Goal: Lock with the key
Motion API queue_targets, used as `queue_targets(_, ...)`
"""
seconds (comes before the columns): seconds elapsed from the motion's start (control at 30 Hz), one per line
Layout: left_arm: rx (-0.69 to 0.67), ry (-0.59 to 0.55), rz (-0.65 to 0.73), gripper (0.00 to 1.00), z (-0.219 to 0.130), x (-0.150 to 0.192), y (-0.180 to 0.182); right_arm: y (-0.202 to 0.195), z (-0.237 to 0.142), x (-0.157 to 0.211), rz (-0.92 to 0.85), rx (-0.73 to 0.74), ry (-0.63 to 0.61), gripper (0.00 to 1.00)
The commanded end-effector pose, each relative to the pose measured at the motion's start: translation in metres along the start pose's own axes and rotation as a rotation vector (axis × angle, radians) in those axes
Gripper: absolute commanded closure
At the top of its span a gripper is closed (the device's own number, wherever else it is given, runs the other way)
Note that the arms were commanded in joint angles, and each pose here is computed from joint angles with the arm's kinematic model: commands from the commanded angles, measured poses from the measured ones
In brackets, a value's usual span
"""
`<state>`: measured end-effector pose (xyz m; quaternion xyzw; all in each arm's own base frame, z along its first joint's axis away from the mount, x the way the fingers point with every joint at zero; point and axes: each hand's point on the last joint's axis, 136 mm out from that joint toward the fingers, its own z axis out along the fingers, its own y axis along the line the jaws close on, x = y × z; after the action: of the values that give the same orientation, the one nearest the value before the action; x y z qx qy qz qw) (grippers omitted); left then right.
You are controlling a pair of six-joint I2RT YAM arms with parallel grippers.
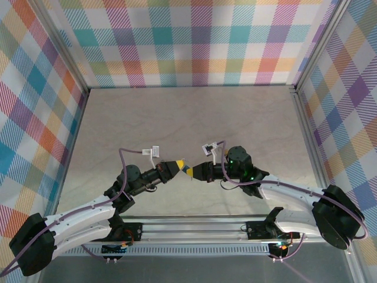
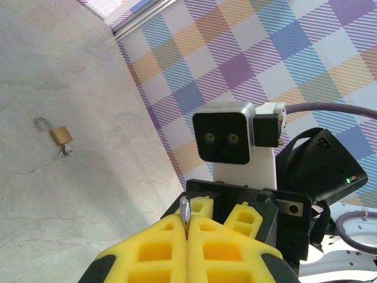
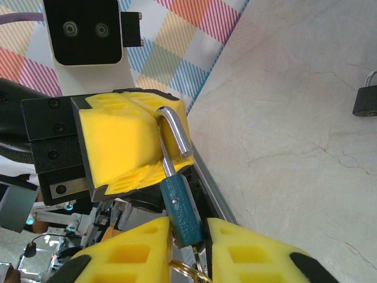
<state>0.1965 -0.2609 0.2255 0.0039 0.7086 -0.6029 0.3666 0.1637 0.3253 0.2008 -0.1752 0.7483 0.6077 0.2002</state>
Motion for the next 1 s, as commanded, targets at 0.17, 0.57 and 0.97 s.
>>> queue_targets(0.17,0.116,-0.015,0.026,1.0,-0.004,-0.001,-0.023,0.027,-0.003,-0.016,-0.097,-0.073,-0.05,0.85)
queue_targets(0.57,0.154,-0.003,0.014,1.0,0.0,0.002,-0.027,0.032,-0.006,-0.025,-0.149,-0.065,-0.096,0.87)
queue_targets(0.97,0.123,0.011,0.055,1.0,-0.001,-0.001,-0.032,0.027,-0.013,-0.018,-0.174,-0.025,-0.087,1.0)
